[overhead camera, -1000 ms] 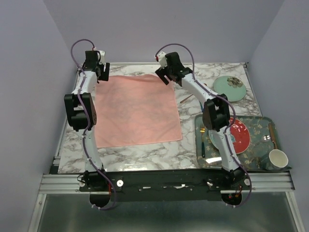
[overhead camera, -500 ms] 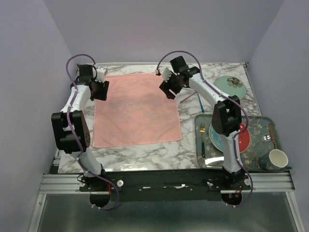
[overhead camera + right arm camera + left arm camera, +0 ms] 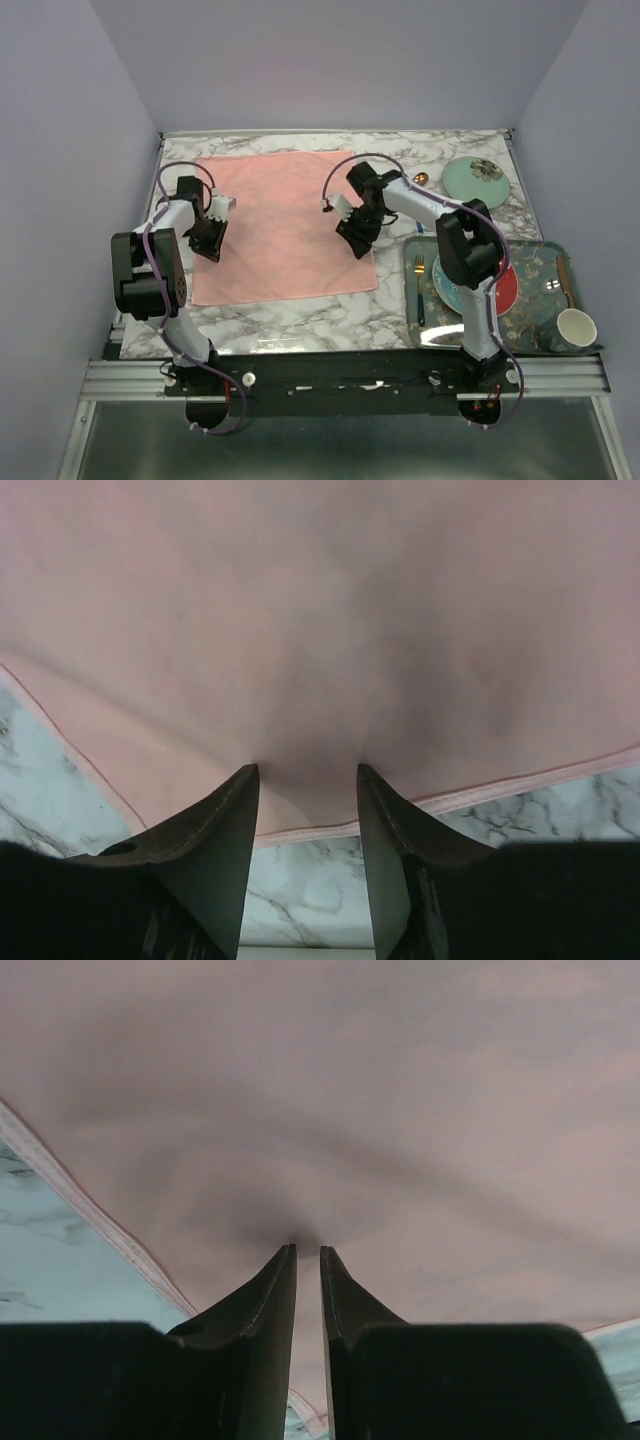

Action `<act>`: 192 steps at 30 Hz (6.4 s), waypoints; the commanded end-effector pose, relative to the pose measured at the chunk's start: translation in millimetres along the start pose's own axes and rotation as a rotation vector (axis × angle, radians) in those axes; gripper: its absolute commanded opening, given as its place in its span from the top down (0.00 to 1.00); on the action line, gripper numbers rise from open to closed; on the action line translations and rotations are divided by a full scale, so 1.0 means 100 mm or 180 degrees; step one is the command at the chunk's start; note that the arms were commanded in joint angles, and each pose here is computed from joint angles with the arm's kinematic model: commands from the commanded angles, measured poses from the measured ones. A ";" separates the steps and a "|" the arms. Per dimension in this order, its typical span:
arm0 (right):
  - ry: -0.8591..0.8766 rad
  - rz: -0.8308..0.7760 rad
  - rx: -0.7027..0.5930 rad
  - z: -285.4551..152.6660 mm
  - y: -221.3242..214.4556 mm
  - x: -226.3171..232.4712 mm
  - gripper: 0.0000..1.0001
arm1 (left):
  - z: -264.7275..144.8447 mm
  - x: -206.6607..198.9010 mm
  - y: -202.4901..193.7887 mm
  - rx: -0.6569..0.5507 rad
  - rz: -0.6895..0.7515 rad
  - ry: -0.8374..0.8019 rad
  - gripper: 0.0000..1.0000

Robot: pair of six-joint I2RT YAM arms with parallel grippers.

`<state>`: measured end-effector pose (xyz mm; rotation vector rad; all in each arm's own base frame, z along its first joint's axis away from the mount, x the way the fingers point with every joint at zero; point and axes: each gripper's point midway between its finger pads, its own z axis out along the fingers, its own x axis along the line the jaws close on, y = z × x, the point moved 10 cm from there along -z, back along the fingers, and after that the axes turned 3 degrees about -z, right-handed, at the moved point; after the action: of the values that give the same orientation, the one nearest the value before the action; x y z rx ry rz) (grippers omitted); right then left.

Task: Fold the napkin into a case and place the utensils inside
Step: Smooth out the napkin at the center of the board, then pick up the flattened napkin from the center of the board.

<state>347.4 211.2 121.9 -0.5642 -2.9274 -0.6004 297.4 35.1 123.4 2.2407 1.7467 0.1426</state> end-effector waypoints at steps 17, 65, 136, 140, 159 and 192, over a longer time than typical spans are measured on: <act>0.0486 -0.0007 -0.0072 -0.37 -0.28 0.99 0.49 | -0.64 -0.18 -0.59 -0.0128 0.0528 0.0162 0.64; 0.0186 0.0422 -0.1182 -1.33 0.27 0.66 0.36 | -1.51 -0.11 -0.18 -0.1528 0.0298 0.0131 0.20; -0.0836 0.1358 -0.1616 -1.29 0.33 -1.02 0.27 | 0.21 1.19 2.15 -0.1797 0.0457 -0.0565 1.00; -0.0830 0.1318 -0.1588 -1.31 0.30 -0.98 0.27 | -0.04 1.05 2.01 -0.1795 0.0913 -0.0638 1.00; -0.0374 0.1021 -0.0948 -1.32 -0.25 -0.47 0.31 | -0.54 0.22 -0.18 -0.0693 0.2643 -0.0716 1.00; 0.0680 0.3011 -0.2398 -0.36 1.02 -1.42 0.31 | -0.51 0.19 -0.64 -0.0847 0.2808 -0.0298 1.00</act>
<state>511.2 206.9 184.5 -1.6304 -2.0396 -1.4259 225.1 73.7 147.8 2.5873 0.5294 0.3963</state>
